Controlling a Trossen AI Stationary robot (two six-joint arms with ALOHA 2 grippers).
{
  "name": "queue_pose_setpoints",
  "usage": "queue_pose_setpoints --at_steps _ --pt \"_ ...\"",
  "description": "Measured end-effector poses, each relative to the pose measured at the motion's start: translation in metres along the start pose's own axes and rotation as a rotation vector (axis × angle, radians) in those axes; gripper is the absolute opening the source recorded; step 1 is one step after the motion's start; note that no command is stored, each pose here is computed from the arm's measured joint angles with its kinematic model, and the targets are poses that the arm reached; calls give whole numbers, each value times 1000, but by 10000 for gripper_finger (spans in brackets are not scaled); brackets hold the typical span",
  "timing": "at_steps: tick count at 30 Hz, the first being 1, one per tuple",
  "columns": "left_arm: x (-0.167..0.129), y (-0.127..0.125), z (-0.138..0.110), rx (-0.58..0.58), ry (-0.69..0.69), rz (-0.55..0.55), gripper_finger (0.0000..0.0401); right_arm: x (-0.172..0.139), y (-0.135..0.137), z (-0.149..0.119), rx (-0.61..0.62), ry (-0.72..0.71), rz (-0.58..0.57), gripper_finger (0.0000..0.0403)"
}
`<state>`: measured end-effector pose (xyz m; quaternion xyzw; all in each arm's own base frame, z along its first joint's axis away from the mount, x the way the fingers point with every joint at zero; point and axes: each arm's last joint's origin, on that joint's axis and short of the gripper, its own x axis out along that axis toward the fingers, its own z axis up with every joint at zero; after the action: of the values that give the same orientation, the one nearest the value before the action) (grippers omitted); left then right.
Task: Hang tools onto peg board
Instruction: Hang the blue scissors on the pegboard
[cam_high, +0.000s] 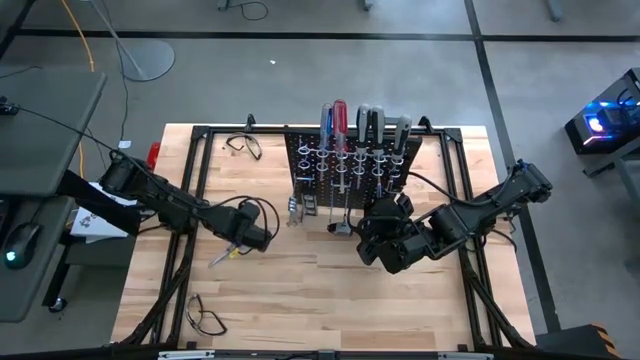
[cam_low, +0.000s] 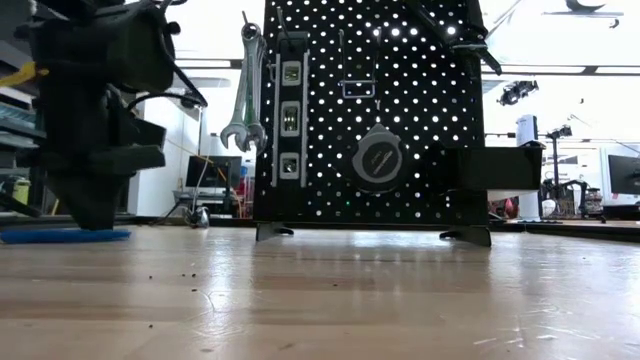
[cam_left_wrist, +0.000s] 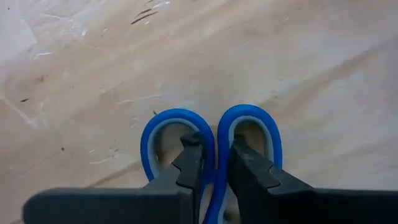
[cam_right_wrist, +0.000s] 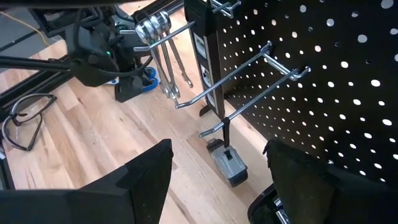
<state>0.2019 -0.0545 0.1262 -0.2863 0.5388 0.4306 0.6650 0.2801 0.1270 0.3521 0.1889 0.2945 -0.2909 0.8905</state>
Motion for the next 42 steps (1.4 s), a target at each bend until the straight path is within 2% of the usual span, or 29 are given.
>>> queue_pose_setpoints --at_steps 1,3,4,11,15,18,22,25,29,34,38,42 --pt "-6 -1 2 9 -4 -16 46 0 0 0 5 0 -1 252" --pt "-17 -2 4 32 8 -62 7 0 0 0 6 -1 -2 252" --pt "-20 -1 5 39 0 -78 1 0 0 0 6 -2 -2 252" --pt "-44 5 5 36 -61 -188 4 0 0 0 8 -4 0 252" --pt "-59 11 -3 130 -7 -265 3 -1 1 0 11 -1 10 252" --pt "-67 20 -17 181 114 -256 2 -1 1 0 11 0 10 252" --pt "-71 21 -48 322 277 -270 1 -1 1 0 19 2 11 252" --pt "-73 25 -69 364 321 -231 1 -1 1 0 21 2 12 252" --pt "-73 32 -86 331 325 -158 1 -1 1 0 28 2 11 252" --pt "-75 36 -101 313 347 -176 0 -1 1 0 7 3 8 252" --pt "-65 43 -106 285 348 -139 0 0 1 0 5 1 5 252" --pt "-56 43 -108 280 360 -163 0 0 1 0 12 1 5 252"
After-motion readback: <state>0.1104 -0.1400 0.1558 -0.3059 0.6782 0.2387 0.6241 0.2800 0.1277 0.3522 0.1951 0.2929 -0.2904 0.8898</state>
